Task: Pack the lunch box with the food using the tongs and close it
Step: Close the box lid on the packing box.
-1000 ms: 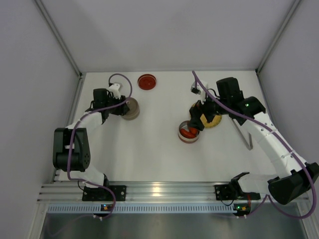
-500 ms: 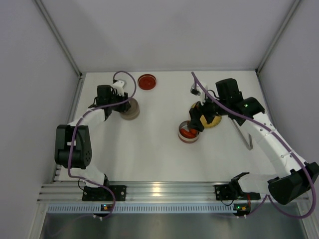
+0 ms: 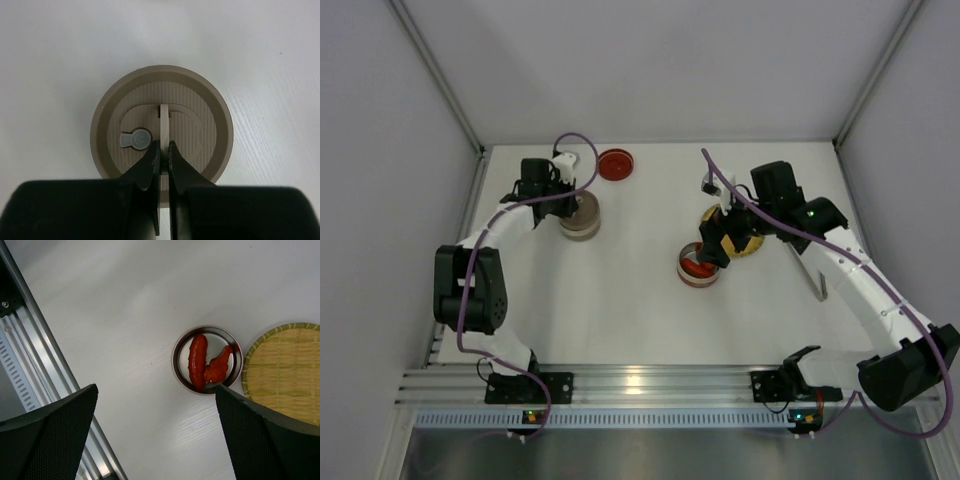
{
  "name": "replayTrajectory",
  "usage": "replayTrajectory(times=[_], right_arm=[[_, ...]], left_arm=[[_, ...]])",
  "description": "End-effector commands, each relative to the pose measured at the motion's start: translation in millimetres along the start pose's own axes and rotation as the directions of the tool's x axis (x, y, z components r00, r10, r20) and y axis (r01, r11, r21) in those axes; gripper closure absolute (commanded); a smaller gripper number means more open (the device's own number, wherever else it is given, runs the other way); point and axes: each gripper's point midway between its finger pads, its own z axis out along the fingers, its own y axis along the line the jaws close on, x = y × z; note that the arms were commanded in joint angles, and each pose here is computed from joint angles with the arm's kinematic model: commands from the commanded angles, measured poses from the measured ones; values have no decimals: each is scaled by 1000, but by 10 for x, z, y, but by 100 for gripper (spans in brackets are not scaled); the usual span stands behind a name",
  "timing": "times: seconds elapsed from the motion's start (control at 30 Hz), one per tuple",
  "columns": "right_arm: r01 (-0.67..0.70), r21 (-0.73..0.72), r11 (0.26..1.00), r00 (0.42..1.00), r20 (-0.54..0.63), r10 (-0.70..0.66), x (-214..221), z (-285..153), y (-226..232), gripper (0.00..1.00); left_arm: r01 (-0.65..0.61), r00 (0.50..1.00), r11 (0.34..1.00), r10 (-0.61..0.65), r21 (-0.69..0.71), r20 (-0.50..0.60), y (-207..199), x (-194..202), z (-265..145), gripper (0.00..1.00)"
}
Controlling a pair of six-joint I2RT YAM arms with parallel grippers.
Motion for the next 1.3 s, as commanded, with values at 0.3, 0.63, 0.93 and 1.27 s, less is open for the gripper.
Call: replayTrajectory(times=[0.3, 0.63, 0.93, 1.27], right_arm=[[33, 23, 999, 997, 67, -35, -113, -69, -41, 1], [29, 31, 999, 997, 68, -31, -77, -70, -44, 1], [22, 35, 999, 998, 65, -24, -62, -43, -73, 1], [16, 42, 999, 998, 55, -18, 31, -41, -98, 1]], left_arm=[[251, 962, 912, -273, -325, -23, 35, -304, -284, 100], [485, 852, 675, -509, -556, 124, 115, -152, -446, 100], [368, 916, 664, -381, -651, 129, 13, -213, -289, 100], [304, 930, 661, -361, -686, 65, 73, -154, -68, 100]])
